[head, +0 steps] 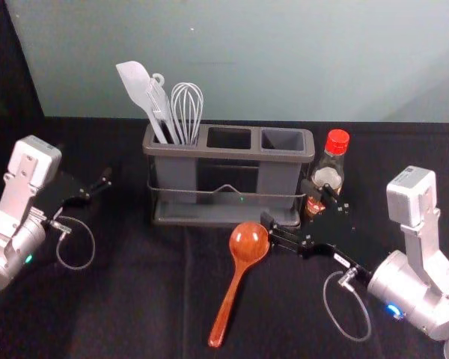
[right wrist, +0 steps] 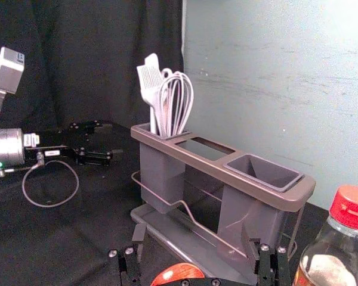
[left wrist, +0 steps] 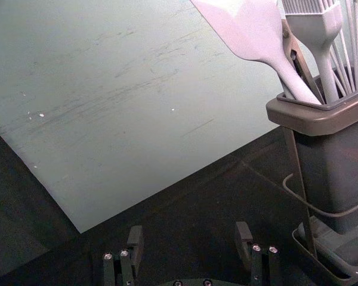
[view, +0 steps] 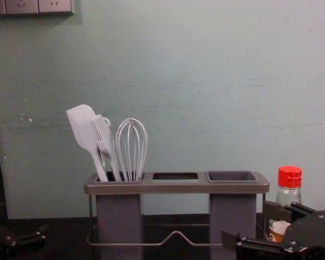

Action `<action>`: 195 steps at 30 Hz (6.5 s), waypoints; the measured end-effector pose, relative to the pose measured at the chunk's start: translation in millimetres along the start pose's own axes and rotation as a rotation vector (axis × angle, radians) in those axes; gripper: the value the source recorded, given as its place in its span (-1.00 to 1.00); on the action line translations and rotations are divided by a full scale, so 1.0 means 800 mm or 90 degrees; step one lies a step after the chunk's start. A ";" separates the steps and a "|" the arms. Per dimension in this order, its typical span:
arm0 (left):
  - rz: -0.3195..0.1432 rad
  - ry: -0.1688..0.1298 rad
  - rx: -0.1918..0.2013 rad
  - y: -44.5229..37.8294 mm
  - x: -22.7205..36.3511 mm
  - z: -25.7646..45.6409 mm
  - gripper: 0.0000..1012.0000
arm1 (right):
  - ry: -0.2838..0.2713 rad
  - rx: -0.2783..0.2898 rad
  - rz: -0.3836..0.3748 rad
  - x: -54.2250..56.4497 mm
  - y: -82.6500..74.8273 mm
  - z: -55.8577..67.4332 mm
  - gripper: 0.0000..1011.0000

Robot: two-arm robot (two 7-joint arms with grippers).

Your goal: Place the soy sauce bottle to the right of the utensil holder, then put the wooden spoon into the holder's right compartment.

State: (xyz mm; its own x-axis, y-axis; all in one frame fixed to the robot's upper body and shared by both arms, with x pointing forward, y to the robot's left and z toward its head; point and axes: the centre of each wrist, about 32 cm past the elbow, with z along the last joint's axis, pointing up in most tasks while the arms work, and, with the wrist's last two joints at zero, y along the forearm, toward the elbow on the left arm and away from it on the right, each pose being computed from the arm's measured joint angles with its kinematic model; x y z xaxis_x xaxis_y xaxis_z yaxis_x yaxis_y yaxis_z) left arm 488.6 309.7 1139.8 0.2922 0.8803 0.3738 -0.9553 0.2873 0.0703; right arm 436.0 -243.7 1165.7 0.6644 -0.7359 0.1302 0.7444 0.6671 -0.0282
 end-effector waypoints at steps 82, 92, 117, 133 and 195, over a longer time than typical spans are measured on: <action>0.000 0.000 0.000 0.000 0.0000 0.0000 0.99 | 0.176 -0.447 -0.092 -0.021 0.109 0.100 0.99; 0.000 0.000 0.000 0.000 0.0000 0.0000 0.99 | 0.189 -0.442 -0.106 -0.036 0.126 0.088 0.99; 0.000 0.000 0.000 0.000 0.0000 0.0000 0.99 | 0.150 -0.466 -0.127 -0.060 0.146 0.078 0.99; 0.000 0.000 0.000 0.000 0.0000 0.0000 0.99 | 0.130 -0.466 -0.135 -0.062 0.148 0.076 0.99; 0.000 0.000 0.000 0.000 0.0000 0.0000 0.99 | 0.128 -0.434 -0.118 -0.055 0.128 0.089 -0.35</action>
State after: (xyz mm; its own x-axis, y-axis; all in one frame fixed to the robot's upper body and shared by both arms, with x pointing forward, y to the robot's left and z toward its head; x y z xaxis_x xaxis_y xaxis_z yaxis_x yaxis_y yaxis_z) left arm 488.6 309.6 1139.8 0.2923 0.8803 0.3738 -0.9552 0.2874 0.0702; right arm 478.3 -135.1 1227.9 0.4746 -0.8801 0.0100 0.6776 0.3582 -0.6423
